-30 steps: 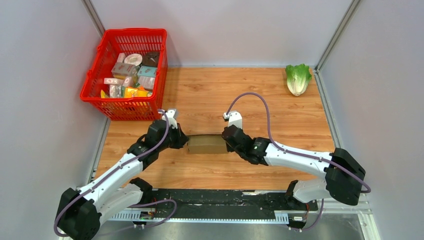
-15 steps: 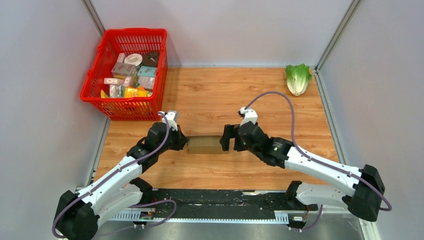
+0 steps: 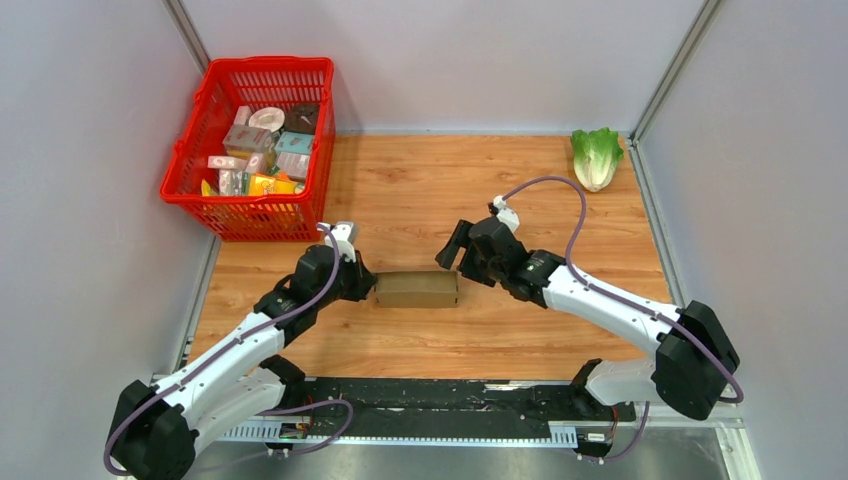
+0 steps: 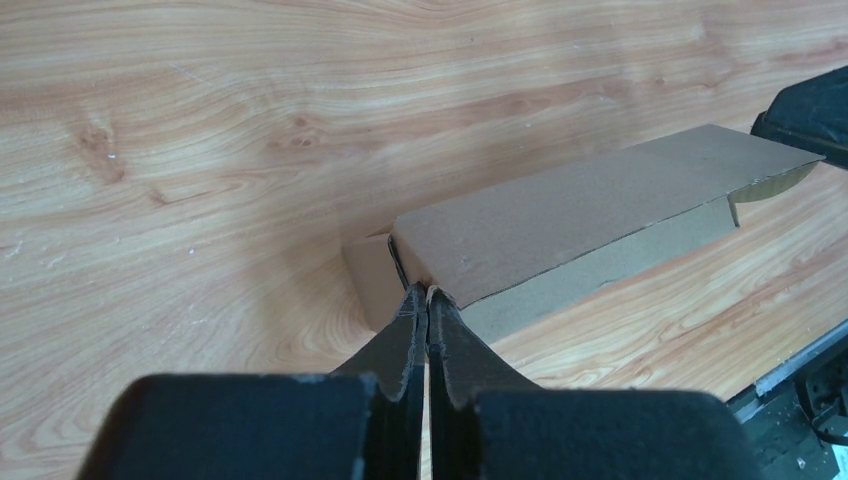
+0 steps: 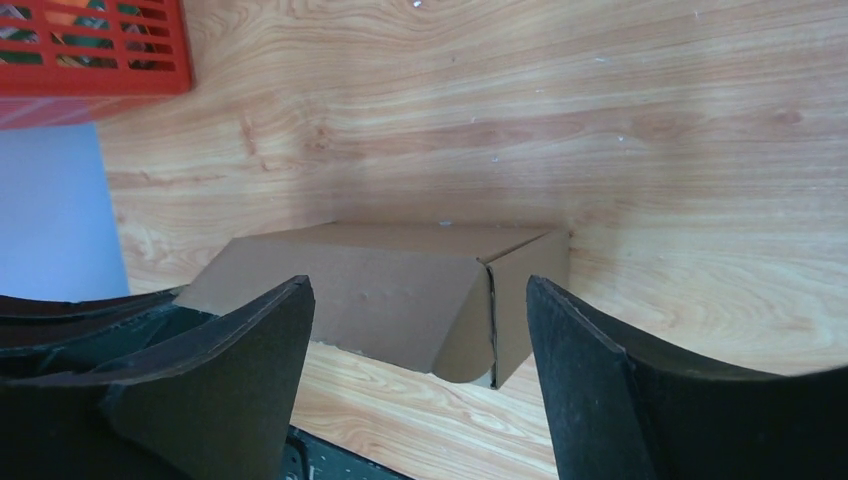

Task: Fold the paper box

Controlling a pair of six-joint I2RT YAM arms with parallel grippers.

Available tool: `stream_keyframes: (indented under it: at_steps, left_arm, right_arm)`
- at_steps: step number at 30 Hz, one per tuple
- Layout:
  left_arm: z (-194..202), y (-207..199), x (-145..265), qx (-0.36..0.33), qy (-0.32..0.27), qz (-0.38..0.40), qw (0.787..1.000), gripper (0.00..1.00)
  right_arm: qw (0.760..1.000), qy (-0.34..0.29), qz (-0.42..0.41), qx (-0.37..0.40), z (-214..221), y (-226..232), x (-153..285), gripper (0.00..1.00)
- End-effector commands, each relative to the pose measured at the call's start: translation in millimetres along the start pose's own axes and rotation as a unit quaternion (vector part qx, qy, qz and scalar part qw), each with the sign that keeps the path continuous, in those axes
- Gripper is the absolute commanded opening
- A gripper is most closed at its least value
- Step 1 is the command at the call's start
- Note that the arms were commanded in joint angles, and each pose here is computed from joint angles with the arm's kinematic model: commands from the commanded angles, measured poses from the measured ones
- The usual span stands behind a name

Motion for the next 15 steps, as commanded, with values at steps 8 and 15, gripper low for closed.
stream_keyframes:
  at_steps: [8,15]
  left_arm:
    - [23.1,17.1,4.8,-0.005,0.039,-0.034,0.999,0.02]
    - [24.9,14.5,7.2,0.002,0.034,-0.021,0.999,0.08]
  right_arm:
    - [0.995,-0.023,-0.058,-0.073,4.8,5.7,-7.6,0.67]
    - [0.996,-0.043,-0.061,-0.053,19.9,-5.2,-13.8,0.65]
Point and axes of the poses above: each gripper's point midway between its finger pads, its own x axis back along the fingers, its own y axis along the line the jaws close on, z = x × y, the point moved 2 cm from there along x, back along the fingers, and after that the axes turned 11 degrees about x, right-handed, at the moved point
